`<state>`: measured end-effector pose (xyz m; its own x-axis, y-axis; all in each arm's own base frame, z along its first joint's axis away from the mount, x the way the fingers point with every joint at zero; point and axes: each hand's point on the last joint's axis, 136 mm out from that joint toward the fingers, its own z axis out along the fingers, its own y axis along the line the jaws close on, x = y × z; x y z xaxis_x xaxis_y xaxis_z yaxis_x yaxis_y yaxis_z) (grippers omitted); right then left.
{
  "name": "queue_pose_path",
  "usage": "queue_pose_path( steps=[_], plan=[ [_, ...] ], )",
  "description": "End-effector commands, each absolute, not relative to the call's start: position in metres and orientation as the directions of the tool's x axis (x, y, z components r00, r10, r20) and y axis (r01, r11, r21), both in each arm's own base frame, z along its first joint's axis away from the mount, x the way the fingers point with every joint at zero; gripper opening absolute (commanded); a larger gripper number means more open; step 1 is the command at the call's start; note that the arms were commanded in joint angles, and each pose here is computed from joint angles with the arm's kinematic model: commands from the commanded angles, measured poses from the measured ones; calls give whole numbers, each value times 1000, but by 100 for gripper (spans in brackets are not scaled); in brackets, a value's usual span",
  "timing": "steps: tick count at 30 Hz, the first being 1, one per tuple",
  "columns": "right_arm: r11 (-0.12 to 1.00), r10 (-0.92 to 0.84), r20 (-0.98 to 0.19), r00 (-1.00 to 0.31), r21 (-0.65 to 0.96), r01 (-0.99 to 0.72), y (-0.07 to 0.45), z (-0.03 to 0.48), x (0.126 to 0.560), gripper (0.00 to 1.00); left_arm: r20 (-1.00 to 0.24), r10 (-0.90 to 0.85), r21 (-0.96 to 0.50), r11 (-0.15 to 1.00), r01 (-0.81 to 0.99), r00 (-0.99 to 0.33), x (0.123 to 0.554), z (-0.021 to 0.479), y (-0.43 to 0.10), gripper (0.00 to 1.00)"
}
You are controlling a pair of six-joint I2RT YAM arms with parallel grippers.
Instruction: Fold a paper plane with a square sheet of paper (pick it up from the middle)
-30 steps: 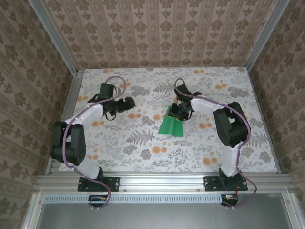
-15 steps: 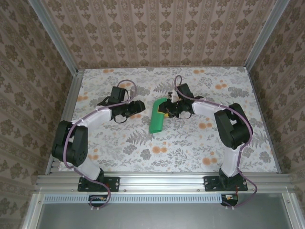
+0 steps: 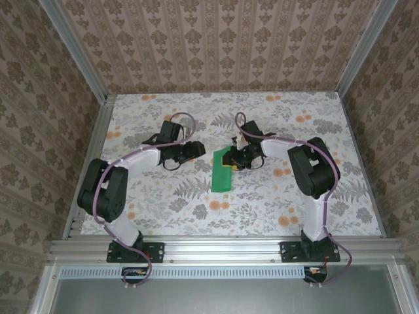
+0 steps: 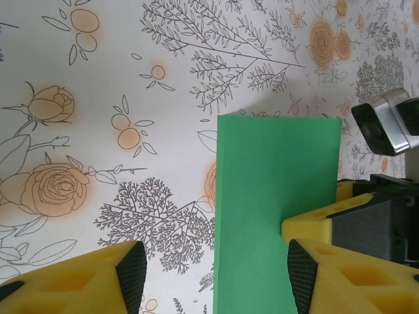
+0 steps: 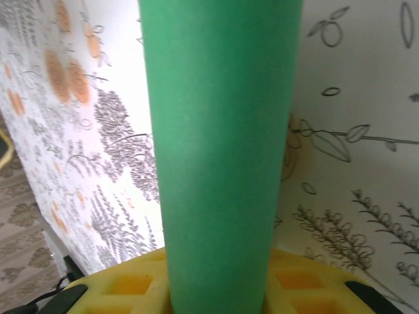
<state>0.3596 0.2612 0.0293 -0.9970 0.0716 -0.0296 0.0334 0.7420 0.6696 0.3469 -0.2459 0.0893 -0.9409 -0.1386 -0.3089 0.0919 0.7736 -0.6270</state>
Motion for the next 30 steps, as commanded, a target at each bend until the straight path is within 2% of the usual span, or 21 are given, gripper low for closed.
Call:
queue_pose_path(
  steps=[1,17,30],
  plan=[
    [790,42,-17,-999,613,23,252,17,356,30,-325,-151,-633,768,96,-934,356,96,-250,62],
    [835,21,0,-1000,550,18,242,0,353,30,-301,-100,-623,773,116,-948,344,88,-267,59],
    [847,-13,-11,-1000,531,-17,238,-7,349,30,-265,-143,-638,767,62,-953,332,79,-273,54]
  ],
)
